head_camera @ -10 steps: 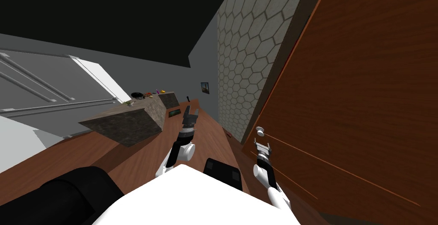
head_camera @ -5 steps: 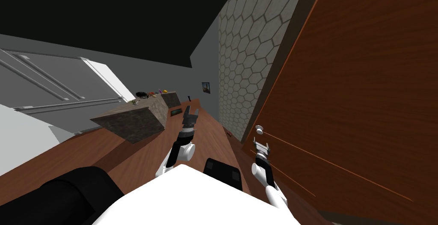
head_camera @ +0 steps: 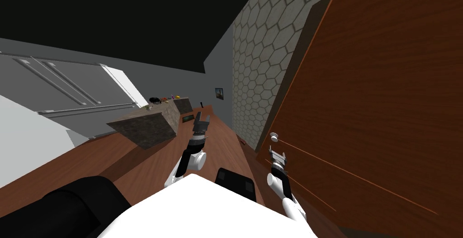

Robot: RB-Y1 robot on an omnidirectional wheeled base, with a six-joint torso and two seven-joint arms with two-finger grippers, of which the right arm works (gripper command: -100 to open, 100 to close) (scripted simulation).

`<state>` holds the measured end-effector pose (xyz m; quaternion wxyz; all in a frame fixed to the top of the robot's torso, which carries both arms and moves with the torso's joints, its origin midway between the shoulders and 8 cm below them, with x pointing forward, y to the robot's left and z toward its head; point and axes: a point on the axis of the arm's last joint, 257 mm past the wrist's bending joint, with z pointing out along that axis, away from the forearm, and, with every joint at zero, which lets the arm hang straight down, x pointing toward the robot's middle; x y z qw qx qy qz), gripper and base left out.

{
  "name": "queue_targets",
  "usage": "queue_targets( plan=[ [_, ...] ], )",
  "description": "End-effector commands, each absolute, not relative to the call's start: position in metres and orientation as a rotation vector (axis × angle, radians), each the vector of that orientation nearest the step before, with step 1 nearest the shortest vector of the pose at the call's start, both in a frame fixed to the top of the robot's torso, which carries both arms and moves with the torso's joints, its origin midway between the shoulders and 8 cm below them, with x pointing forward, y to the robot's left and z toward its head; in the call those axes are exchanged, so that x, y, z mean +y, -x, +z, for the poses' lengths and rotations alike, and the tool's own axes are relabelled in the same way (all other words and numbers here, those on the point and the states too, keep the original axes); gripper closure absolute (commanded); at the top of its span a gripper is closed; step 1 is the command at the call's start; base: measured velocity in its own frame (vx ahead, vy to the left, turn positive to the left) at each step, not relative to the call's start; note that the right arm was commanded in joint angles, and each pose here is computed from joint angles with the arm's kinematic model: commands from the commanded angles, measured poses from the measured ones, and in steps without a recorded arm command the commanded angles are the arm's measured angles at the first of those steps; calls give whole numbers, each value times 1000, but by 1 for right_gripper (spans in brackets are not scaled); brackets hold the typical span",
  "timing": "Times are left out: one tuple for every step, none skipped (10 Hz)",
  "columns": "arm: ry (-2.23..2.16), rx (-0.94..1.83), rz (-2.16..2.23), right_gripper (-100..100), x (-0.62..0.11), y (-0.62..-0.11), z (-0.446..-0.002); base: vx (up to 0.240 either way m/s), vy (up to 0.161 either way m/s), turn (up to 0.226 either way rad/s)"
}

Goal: Pull the door open

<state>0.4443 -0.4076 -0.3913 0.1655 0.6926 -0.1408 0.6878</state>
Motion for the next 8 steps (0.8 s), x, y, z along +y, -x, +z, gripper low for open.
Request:
queue_targets(
  plan=[
    [-1968, -417, 1954, -100, -420, -438, -394, 208, -29, 89],
    [-1963, -426, 1948, -100, -432, -432, -394, 188, -36, 75],
    [-1960, -431, 1945, -100, -439, -428, -394, 166, -17, 71],
    [-1954, -440, 1939, -100, -452, -422, -394, 183, 6, 87],
    [-1945, -452, 1932, -100, -470, -413, -394, 231, 8, 125],
    [-1940, -458, 1928, -100, -480, -407, -393, 228, -31, 91],
    [-1934, -465, 1924, -100, -490, -402, -392, 196, -29, 75],
    [-1939, -459, 1924, -100, -482, -406, -394, 83, -11, 15]
  ],
)
